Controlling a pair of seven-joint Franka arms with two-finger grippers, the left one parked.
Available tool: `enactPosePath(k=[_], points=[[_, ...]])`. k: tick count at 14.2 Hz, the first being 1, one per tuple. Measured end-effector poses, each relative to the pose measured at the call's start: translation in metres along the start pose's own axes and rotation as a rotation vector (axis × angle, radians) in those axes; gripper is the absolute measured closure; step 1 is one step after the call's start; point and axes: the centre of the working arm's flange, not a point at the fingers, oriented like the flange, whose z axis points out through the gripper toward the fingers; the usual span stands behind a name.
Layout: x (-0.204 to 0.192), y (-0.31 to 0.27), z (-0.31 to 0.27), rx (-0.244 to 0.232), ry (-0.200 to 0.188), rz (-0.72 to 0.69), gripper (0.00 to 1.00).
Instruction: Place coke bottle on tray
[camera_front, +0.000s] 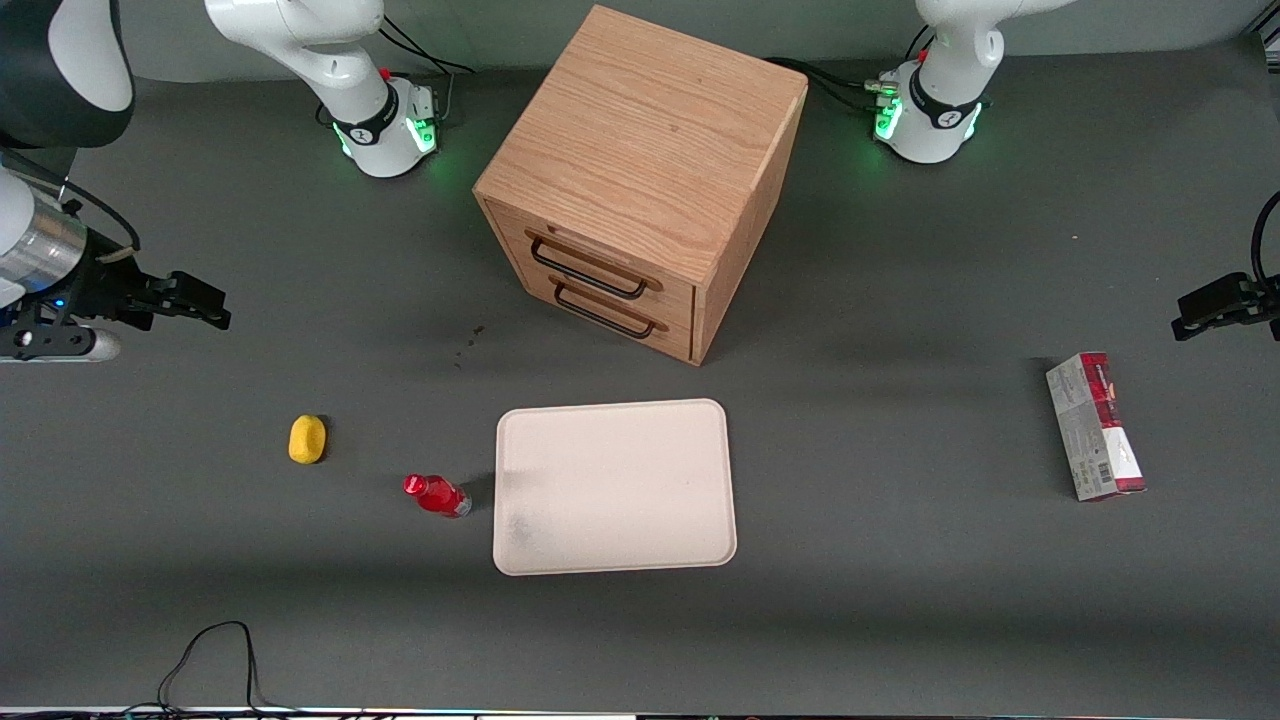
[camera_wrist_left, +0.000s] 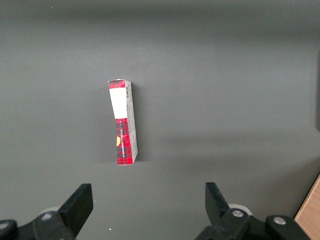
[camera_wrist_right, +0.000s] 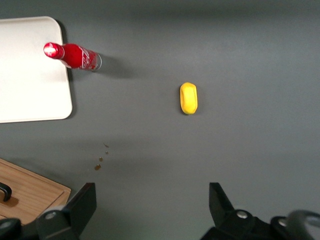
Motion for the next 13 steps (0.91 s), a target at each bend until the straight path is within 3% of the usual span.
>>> enactPosePath(k=[3, 13], points=[[0.0045, 0.0020, -0.0010, 0.020, 0.000, 0.010, 0.00], [0.0025, 0.0039, -0.0008, 0.021, -0.038, 0.018, 0.00]])
